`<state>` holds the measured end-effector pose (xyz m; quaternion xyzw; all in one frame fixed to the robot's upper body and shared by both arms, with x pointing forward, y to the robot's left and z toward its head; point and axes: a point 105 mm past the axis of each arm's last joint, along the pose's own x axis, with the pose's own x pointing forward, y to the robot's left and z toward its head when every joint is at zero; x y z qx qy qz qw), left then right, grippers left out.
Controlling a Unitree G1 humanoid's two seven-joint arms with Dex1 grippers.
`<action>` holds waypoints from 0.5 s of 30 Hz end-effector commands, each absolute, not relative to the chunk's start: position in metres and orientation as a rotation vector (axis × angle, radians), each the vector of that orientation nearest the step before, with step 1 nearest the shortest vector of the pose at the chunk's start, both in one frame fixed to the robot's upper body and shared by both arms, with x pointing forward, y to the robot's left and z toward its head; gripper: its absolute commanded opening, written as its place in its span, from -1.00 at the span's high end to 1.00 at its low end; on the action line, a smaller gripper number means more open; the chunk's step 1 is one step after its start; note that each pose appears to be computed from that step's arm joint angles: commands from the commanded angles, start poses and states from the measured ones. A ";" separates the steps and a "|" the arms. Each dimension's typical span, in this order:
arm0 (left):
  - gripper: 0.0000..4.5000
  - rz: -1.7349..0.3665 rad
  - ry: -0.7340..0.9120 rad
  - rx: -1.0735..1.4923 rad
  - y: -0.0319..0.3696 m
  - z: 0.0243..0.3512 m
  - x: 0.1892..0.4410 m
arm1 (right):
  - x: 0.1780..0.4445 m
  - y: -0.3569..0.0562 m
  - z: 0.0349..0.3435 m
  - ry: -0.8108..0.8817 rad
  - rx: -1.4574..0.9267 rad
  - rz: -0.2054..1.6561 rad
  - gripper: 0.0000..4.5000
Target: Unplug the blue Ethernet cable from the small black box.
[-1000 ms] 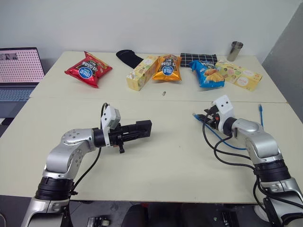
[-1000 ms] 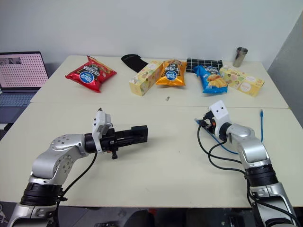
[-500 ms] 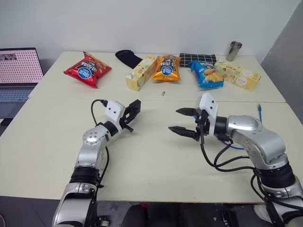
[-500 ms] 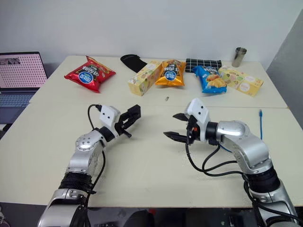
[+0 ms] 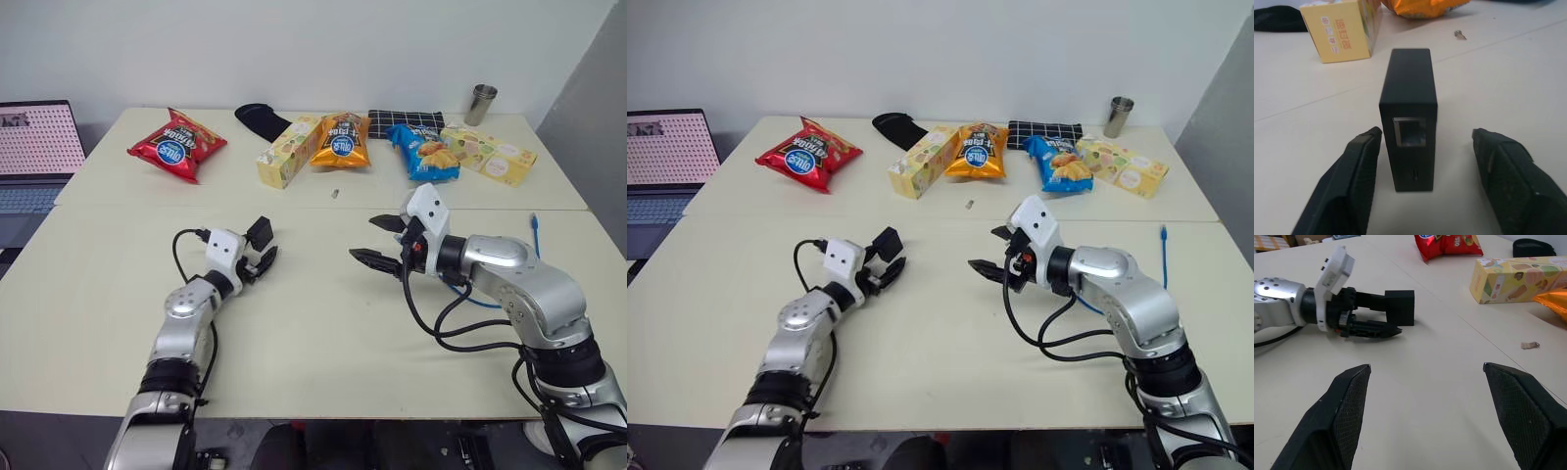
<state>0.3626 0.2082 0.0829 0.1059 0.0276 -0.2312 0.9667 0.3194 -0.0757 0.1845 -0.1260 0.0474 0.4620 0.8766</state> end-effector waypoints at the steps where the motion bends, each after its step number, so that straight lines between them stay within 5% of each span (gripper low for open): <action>1: -0.42 -0.486 0.131 0.261 0.227 0.096 0.344 | 0.316 -0.090 0.191 0.078 -0.241 0.913 -0.74; 15: -0.42 -0.673 0.087 0.444 0.243 0.182 0.314 | 0.299 -0.166 0.185 0.193 -0.297 0.826 -0.74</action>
